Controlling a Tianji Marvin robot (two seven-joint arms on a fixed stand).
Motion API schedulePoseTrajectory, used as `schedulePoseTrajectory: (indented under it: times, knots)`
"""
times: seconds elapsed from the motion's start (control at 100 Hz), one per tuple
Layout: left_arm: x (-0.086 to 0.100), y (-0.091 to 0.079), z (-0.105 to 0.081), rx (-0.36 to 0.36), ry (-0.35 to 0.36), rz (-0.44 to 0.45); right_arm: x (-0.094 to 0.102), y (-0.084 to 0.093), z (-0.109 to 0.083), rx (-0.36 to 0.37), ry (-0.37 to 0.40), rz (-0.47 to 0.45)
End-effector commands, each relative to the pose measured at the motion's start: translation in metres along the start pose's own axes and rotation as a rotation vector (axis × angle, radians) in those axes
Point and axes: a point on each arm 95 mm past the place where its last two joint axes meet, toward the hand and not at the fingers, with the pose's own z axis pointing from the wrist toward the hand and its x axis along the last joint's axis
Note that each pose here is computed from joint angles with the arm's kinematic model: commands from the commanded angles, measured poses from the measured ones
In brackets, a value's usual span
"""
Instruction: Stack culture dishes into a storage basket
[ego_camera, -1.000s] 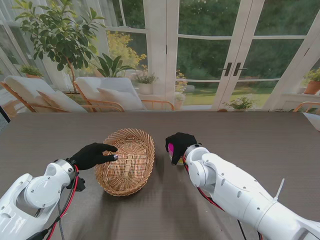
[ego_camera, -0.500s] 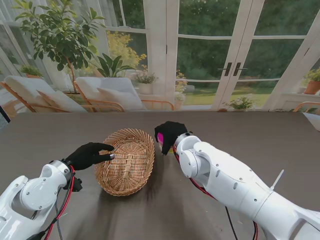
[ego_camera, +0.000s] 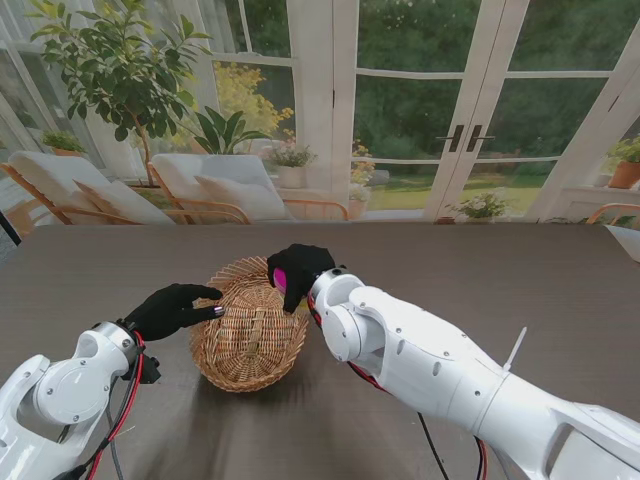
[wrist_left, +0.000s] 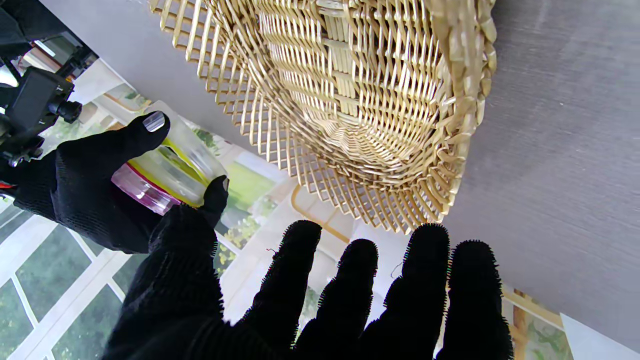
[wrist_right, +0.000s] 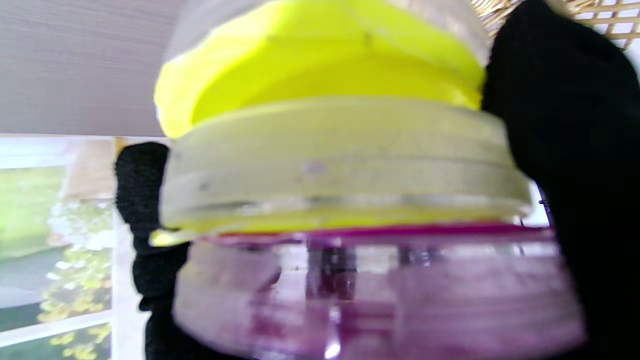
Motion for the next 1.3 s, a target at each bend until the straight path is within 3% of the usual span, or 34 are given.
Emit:
schedulePoseTrajectory:
  times: [0.0,0.55,1.29]
  knots:
    - [0.001,0.002,-0.002,-0.011,0.004,-0.005,0.016,-0.004,0.003,0.015,0.035,0.012]
    - [-0.004,0.001,-0.009,0.015,-0.017,-0.013,0.052,-0.046,0.024,0.046,0.101,0.049]
    - [-0.002,0.0,-0.013,0.019,-0.042,-0.028,0.052,-0.093,0.049,0.099,0.136,0.024]
